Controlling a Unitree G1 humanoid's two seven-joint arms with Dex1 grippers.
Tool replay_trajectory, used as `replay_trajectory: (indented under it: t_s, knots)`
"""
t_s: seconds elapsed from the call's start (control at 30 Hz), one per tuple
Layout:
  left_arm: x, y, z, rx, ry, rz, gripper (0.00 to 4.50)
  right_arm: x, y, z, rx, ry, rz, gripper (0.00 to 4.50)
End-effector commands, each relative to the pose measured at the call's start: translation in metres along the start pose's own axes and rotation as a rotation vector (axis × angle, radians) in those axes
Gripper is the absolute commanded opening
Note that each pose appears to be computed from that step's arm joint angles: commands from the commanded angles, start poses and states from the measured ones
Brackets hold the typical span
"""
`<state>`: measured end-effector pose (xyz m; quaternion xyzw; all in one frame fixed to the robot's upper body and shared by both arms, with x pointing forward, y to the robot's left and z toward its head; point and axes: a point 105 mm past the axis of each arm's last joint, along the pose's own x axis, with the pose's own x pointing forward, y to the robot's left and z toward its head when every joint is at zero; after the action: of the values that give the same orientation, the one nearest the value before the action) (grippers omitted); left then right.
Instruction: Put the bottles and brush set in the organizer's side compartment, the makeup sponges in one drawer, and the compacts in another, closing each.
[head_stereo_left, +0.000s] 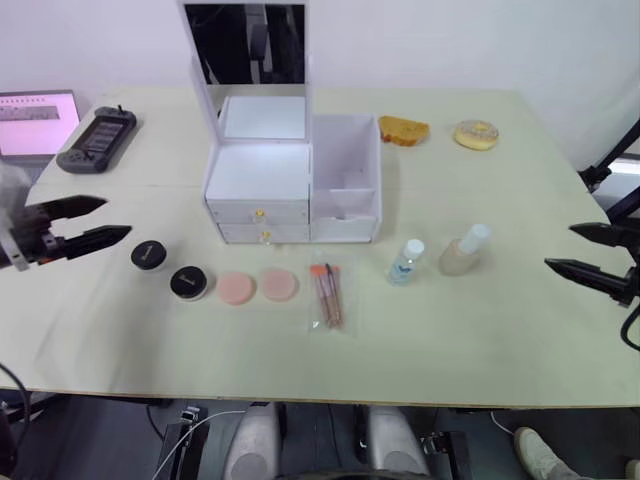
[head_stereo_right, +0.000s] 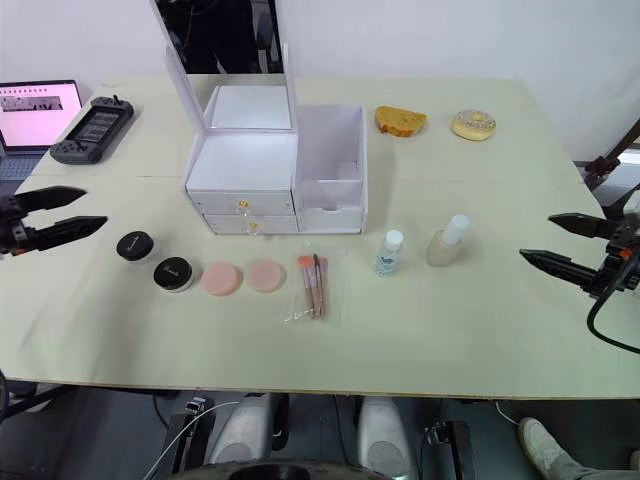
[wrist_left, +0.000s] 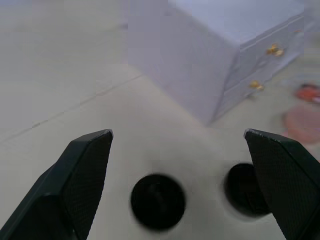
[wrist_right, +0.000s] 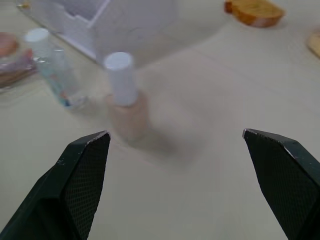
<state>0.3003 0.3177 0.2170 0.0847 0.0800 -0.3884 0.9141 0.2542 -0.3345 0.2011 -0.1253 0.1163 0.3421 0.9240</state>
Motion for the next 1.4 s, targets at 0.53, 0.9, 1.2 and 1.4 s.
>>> replay_trajectory:
  t_s: [0.53, 0.9, 1.2, 1.4]
  knots:
    - [0.142, -0.159, 0.098, 0.161, -0.162, -0.677, 4.44, 0.009, 0.072, 0.030, -0.071, -0.018, -0.187, 4.50]
    - [0.138, -0.171, 0.096, 0.162, -0.097, -0.639, 4.44, 0.054, 0.062, 0.023, 0.079, -0.075, -0.227, 4.50]
    - [0.105, -0.152, 0.078, 0.175, -0.081, -0.531, 4.44, 0.078, 0.049, 0.014, 0.084, -0.053, -0.204, 4.50]
    - [0.108, -0.154, 0.086, 0.166, -0.233, -0.485, 4.44, 0.087, 0.040, 0.010, 0.094, -0.058, -0.214, 4.50]
